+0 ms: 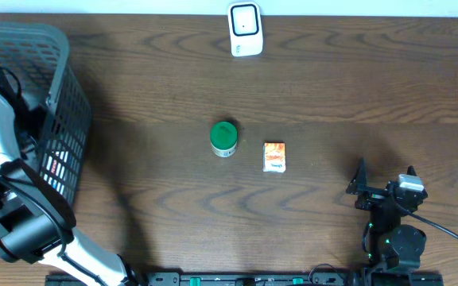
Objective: Scan the item barcode
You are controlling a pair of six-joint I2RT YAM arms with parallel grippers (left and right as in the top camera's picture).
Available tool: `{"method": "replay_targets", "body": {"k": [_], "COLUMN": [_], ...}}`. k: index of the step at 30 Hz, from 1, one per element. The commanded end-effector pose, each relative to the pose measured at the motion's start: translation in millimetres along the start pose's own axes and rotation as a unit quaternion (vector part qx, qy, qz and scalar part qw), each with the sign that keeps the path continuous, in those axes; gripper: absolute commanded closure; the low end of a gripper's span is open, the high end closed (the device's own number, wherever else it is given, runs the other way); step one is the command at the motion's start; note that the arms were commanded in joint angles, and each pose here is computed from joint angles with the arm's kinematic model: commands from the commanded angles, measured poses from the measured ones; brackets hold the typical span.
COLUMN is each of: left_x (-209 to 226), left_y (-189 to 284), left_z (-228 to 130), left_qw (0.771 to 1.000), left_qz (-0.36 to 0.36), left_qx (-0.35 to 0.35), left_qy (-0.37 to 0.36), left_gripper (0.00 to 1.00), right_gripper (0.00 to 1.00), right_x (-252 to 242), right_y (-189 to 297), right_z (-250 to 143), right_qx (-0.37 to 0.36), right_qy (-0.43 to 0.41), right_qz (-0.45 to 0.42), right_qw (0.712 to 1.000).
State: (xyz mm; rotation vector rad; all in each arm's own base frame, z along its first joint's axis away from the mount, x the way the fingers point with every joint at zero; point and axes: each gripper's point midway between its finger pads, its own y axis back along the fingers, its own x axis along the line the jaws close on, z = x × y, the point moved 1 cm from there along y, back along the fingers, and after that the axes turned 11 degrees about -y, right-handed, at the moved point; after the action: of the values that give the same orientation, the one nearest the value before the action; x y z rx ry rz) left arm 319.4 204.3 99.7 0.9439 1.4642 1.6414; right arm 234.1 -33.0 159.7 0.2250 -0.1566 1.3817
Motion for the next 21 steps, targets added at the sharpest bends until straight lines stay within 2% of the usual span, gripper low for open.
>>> {"method": "replay_targets", "body": {"k": [1,14,21], "left_x": [-3.4,-3.7,14.8], "left_y": [-17.3,-39.0,-46.8], "left_z": [-16.9,-21.8,-32.4], "left_qw": [1.000,1.000,0.997], "left_qz": [-0.001,0.002,0.061], "left_qx": [0.028,0.024,0.042], "left_qy": [-0.014,-0.014,-0.017], "left_gripper": [0.02,0.02,0.02], "right_gripper": [0.01,0.01,0.01], "right_x": [2.9,2.8,2.8], "right_y": [0.3,0.3,0.3], "right_z": [-0.9,-0.9,-0.9], "right_qx": [0.001,0.001,0.001], "right_qy": [0.006,0.006,0.006], "right_qz": [0.007,0.006,0.006], "right_qw": [1.000,1.000,1.000]}}
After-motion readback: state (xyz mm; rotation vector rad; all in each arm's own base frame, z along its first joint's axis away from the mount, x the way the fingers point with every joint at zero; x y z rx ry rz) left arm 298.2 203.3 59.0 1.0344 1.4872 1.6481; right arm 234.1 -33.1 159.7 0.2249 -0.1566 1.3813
